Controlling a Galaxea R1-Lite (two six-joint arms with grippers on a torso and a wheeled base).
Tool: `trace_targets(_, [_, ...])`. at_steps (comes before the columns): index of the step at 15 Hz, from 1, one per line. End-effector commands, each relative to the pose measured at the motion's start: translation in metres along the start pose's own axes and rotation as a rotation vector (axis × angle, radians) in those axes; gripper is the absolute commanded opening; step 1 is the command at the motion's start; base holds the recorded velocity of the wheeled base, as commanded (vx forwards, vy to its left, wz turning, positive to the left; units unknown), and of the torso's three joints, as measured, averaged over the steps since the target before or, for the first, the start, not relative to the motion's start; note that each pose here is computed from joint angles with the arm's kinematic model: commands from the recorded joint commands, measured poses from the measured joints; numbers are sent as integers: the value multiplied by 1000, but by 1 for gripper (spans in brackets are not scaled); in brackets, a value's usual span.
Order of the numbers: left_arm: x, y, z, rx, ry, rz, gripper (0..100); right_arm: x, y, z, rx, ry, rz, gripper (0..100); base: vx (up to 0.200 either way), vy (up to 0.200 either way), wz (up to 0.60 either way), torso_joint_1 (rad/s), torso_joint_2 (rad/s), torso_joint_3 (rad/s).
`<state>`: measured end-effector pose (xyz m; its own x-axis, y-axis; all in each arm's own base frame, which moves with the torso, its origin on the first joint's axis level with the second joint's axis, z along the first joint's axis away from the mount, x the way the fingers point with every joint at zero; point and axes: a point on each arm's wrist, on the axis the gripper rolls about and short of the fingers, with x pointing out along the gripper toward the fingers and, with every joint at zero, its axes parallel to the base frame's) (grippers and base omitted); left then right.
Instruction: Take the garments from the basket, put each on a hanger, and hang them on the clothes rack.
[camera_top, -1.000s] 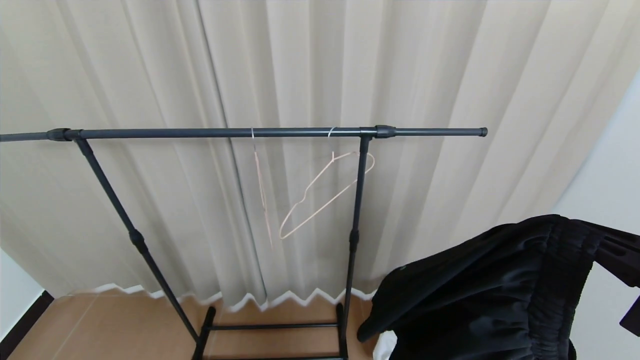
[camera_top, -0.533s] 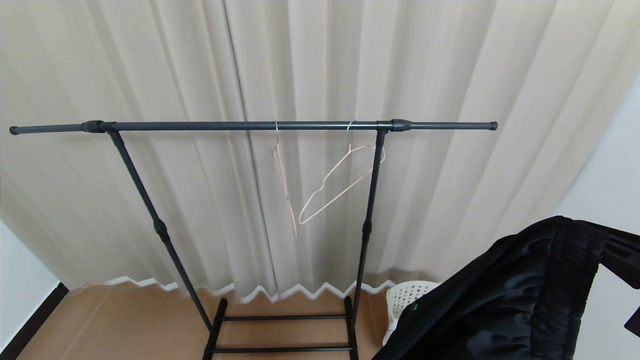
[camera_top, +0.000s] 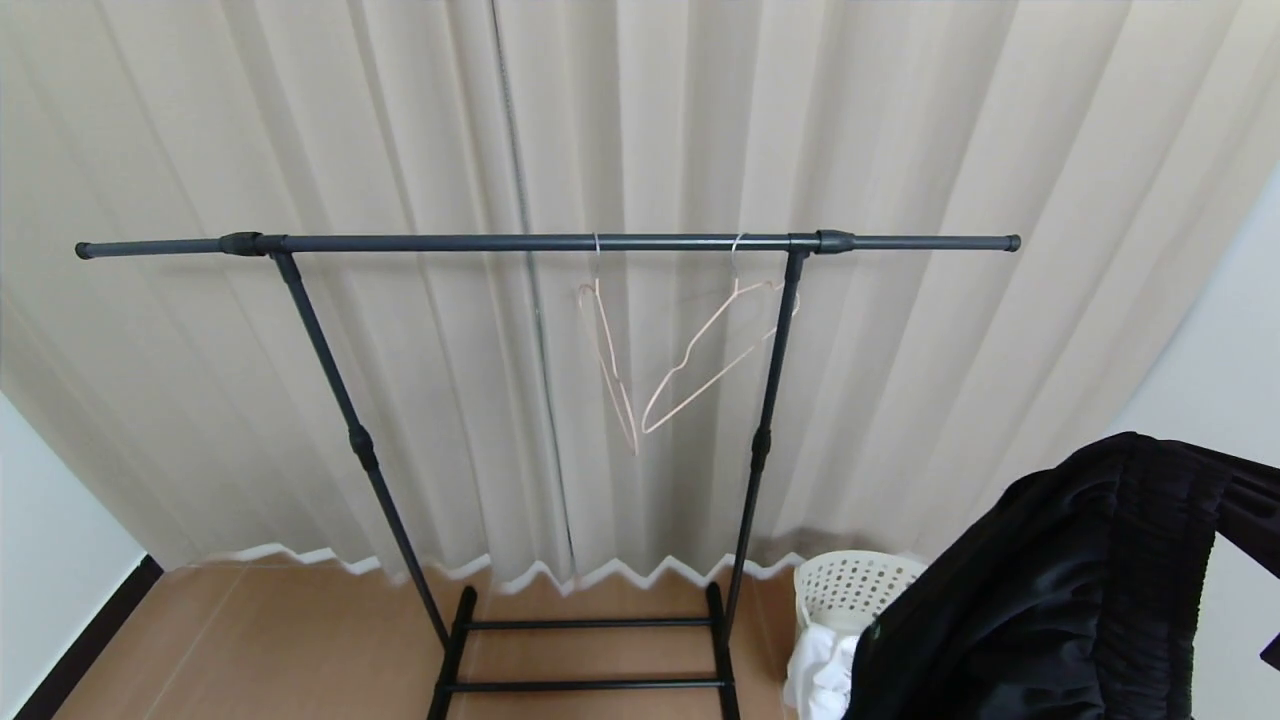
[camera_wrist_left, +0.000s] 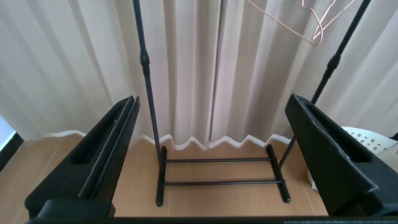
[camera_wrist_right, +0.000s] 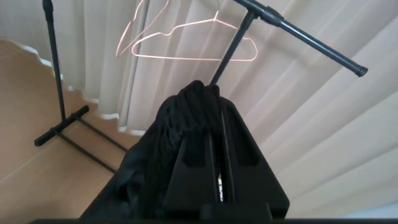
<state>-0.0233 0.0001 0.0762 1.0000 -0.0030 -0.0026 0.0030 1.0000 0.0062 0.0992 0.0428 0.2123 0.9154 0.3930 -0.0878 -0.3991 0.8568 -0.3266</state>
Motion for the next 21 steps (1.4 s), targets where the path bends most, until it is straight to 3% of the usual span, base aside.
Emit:
trace_targets(1, [0, 0, 0, 8, 5, -6, 100, 2, 1, -3, -7, 14, 6, 0, 0, 0, 0, 0, 0, 0])
trace_targets(3, [3, 0, 1, 18, 52, -44, 100, 5, 2, -6, -32, 39, 7, 0, 0, 0, 0, 0, 0, 0])
trace_targets(4, [9, 0, 3, 18, 135, -44, 100, 14, 2, -7, -33, 68, 18, 0, 0, 0, 0, 0, 0, 0])
trace_targets(6, [18, -1, 7, 55, 241, -66, 100, 27, 2, -2, -33, 87, 23, 0, 0, 0, 0, 0, 0, 0])
trace_targets(7, [28, -1, 21, 75, 303, -105, 100, 45, 5, 5, -32, 92, 52, 0, 0, 0, 0, 0, 0, 0])
trace_targets(10, [59, -4, 58, 37, 396, -179, 100, 93, 11, 37, 123, 76, 98, 0, 0, 0, 0, 0, 0, 0])
trace_targets(12, [89, -9, 78, 22, 478, -221, 100, 133, 28, 35, 273, 166, 24, 0, 0, 0, 0, 0, 0, 0])
trace_targets(13, [105, -15, 83, -4, 526, -250, 100, 151, 33, 34, 285, 196, -52, 0, 0, 0, 0, 0, 0, 0])
trace_targets(16, [140, -40, 98, -35, 603, -355, 100, 174, 42, 42, 362, 192, -164, 0, 0, 0, 0, 0, 0, 0])
trace_targets(17, [158, -59, 109, -62, 624, -390, 100, 180, 43, 45, 396, 184, -206, 0, 0, 0, 0, 0, 0, 0])
trace_targets(20, [184, -92, 113, -73, 678, -437, 100, 182, 46, 52, 446, 159, -213, 0, 0, 0, 0, 0, 0, 0])
trace_targets(21, [198, -110, 112, -77, 711, -465, 100, 182, 52, 56, 468, 147, -197, 0, 0, 0, 0, 0, 0, 0])
